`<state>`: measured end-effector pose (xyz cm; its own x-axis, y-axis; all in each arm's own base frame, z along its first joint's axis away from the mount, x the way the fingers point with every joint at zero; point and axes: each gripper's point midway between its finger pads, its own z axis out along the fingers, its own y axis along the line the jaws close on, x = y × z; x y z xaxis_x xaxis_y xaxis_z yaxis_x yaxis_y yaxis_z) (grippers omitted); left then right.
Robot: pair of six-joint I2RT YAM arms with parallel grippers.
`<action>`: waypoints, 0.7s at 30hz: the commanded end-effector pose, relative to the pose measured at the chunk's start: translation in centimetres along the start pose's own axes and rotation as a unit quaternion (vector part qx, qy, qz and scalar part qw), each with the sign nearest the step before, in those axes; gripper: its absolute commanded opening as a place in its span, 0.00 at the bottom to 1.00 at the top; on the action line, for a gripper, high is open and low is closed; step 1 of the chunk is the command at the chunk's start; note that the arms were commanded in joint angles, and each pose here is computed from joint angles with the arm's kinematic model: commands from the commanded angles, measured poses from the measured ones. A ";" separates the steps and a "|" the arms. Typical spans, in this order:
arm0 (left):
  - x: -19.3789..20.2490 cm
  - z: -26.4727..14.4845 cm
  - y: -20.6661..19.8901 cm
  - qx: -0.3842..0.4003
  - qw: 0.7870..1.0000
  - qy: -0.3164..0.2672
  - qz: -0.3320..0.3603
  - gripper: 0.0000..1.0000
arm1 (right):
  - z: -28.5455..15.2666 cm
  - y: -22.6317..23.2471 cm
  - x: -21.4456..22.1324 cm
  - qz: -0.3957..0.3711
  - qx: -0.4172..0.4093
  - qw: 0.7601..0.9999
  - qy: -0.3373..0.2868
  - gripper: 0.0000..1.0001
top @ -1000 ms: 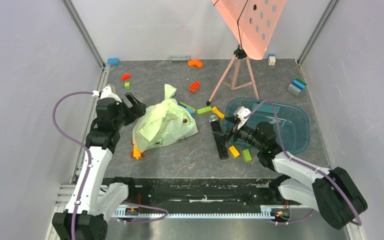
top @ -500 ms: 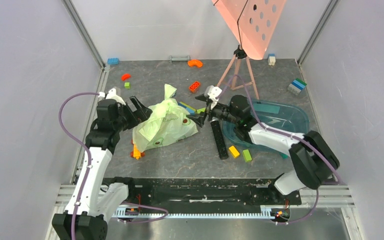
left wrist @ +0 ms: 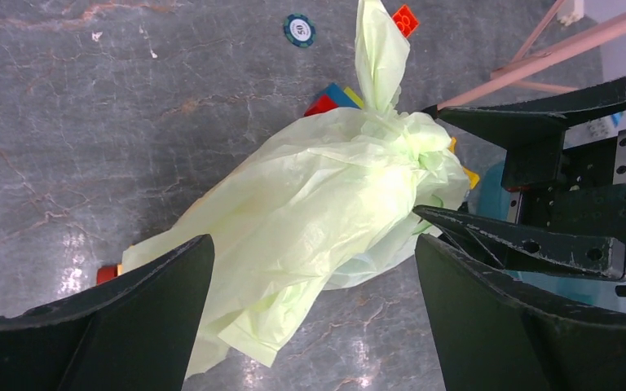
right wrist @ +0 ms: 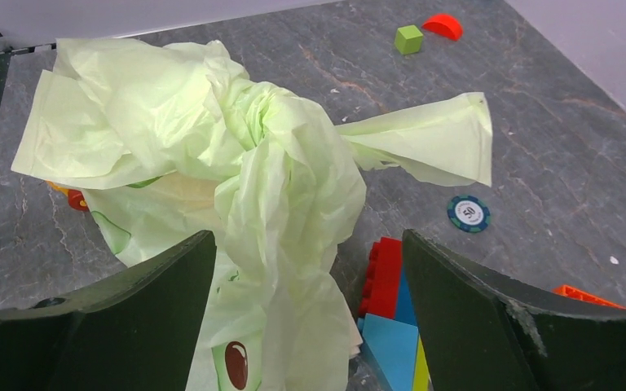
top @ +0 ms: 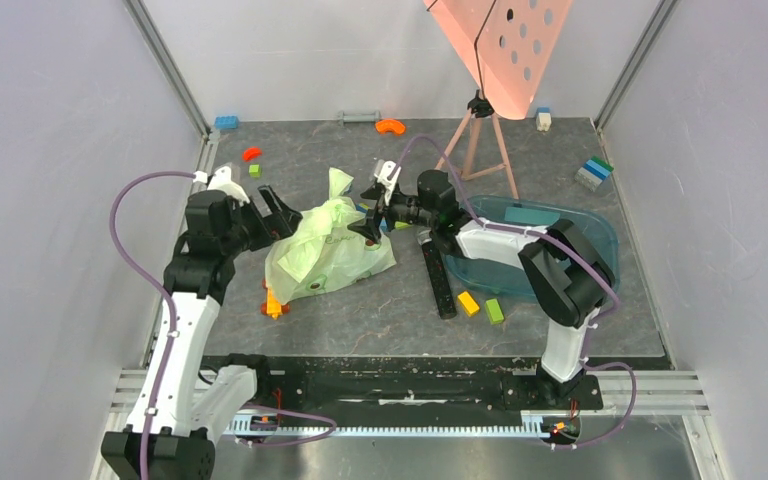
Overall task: Take the fake fruits out of the plastic bag
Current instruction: Untie the plastic bag at the center of the board.
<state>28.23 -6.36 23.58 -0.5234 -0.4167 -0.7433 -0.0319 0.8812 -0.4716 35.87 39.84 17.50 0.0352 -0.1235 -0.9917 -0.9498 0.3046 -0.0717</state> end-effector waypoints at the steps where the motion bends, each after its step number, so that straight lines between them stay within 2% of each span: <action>1: -1.6 -0.1 -0.1 -0.001 0.998 -0.007 0.065 1.00 | 1.2 0.2 -1.2 -0.009 -0.015 1.000 -0.014 0.85; 7: -0.3 1.0 0.4 0.001 0.996 0.029 0.084 1.00 | 1.3 0.6 -0.6 -0.005 -0.018 1.000 -0.009 0.70; 14: 0.7 1.9 -0.3 0.031 0.996 0.047 0.073 1.00 | 0.8 1.0 -0.3 -0.001 -0.012 1.000 -0.003 0.49; 16: 1.0 2.0 -1.0 0.052 0.995 0.053 0.071 1.00 | 0.4 1.1 -0.3 -0.001 -0.004 1.000 -0.003 0.39; 18: 1.4 2.0 -1.6 0.072 0.993 0.060 0.070 1.00 | 0.1 1.1 -0.2 0.003 0.003 1.000 0.001 0.22; 21: 2.0 2.2 -2.0 0.091 0.991 0.073 0.069 0.99 | -0.2 1.0 0.0 0.011 0.009 1.000 0.012 0.11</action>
<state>29.05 -7.85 21.61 -0.6290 -0.2891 -0.7216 0.0825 0.8982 -0.4317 34.86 40.32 15.23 -0.0158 -0.1592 -0.9871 -0.9544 0.2968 -0.0325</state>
